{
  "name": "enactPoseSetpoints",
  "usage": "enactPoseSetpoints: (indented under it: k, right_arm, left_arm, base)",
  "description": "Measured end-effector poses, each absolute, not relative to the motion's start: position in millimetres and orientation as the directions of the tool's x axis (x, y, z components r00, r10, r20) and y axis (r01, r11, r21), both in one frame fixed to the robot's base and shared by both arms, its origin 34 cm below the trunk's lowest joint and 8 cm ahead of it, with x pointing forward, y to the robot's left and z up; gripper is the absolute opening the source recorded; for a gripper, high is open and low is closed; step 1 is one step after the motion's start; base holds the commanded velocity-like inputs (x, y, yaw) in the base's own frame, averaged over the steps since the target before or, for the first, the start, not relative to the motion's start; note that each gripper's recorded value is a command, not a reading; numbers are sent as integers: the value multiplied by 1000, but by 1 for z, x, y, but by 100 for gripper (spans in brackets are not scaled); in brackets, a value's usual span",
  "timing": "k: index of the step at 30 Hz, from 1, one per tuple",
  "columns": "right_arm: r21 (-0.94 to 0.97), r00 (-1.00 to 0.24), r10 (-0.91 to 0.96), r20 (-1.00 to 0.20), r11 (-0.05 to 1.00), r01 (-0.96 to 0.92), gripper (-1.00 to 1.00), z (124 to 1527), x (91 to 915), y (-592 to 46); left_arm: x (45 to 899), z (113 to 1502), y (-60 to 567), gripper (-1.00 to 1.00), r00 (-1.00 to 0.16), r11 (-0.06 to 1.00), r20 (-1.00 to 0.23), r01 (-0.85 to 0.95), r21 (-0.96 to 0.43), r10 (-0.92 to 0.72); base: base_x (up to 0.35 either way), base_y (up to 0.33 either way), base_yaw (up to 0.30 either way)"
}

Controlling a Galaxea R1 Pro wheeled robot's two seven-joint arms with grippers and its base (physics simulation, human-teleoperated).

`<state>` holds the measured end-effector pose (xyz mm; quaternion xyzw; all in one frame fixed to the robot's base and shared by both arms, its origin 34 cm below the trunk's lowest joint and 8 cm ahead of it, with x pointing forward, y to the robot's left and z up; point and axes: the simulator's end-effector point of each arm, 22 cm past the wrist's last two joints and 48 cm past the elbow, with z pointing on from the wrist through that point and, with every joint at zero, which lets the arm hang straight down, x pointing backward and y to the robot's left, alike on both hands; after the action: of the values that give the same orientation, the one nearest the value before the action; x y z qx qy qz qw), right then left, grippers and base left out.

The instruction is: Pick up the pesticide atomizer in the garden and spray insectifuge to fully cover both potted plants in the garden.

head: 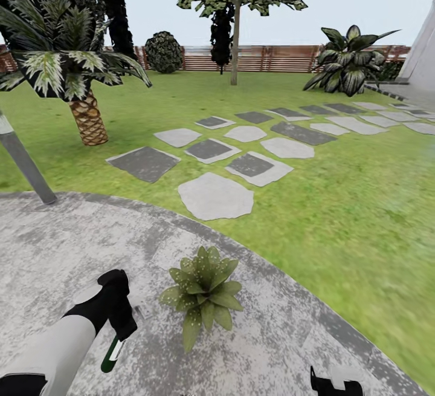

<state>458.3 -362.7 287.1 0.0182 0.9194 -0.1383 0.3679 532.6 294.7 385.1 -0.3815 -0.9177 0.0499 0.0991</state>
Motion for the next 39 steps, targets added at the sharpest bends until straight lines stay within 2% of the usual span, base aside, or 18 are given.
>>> enactPoseSetpoints:
  k: [11,17,22,26,34,39]
  right_arm:
    - [-241,-728,-69,-682,961,134,100,287,458,-363]
    - [-242,-729,-70,-681,961,134,100,287,458,-363]
    - [-240,-729,-69,-681,961,134,100,287,458,-362]
    - [-240,-729,-69,-681,961,134,100,287,458,-362]
    - [-241,-729,-69,-681,961,134,100,287,458,-362]
    - [-241,-729,-69,-681,961,134,100,287,458,-362]
  left_arm:
    - [531,384,290,-100,-687,701,143,692,-172,713]
    - [531,383,283,-100,-682,696,139,696,-178,718]
    - [532,383,267,-100,-671,682,128,707,-187,731]
    - [529,382,267,-100,-668,680,131,708,-190,732]
    - [477,348,277,-100,-660,690,204,690,-219,723]
    - [475,347,253,-100,-671,689,168,676,-260,722]
  base:
    - [124,-163,22]
    - [-185,-231,25]
    - [-65,-233,253]
    - [-2,-33,237]
    - [0,-1,22]
    - [0,0,0]
